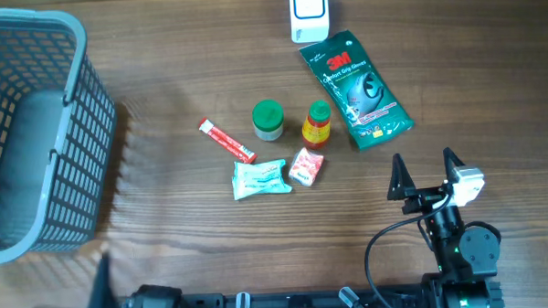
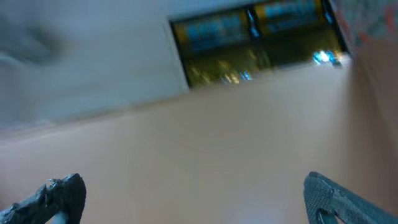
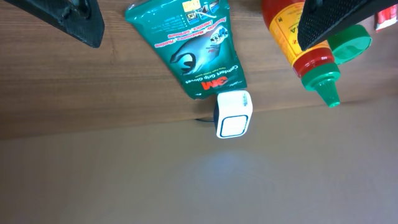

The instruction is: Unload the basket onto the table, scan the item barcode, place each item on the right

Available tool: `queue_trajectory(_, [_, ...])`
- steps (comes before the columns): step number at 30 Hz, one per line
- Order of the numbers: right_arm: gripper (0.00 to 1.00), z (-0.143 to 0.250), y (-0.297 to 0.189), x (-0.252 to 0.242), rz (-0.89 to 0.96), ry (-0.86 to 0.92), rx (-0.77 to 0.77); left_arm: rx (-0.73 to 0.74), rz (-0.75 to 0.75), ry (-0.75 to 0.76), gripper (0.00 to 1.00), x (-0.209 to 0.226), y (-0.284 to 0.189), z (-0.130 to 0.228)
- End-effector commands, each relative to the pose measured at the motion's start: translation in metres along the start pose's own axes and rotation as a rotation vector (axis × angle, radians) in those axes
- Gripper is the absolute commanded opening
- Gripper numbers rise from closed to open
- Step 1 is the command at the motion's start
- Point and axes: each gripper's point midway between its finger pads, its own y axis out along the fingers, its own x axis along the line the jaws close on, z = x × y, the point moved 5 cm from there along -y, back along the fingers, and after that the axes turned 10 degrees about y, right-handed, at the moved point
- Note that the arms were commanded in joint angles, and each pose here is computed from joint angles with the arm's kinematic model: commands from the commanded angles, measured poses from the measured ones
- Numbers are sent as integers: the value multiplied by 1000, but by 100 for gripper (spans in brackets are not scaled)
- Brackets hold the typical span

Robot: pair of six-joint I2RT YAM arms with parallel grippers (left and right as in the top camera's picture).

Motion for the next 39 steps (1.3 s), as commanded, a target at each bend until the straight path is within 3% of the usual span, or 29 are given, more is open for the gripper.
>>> queue_trajectory(1, [100,-1,0,0,6,-13,-6,-105,-71,-20,100,3,-15,-27])
queue_trajectory(9, [100,-1,0,0,6,-13,-6,-128,-119,-96,100,5,-27,-46])
queue_trajectory(18, [100,-1,0,0,6,-13,-6,-175,-13,-96,100,-12,-35,-56])
queue_trajectory(33, [100,-1,0,0,6,-13,-6,-359,-111,15,100,-42,-124,-88])
queue_trajectory(39, [100,-1,0,0,6,-13,-6,-369,-94,-86,100,-43,-126,-87])
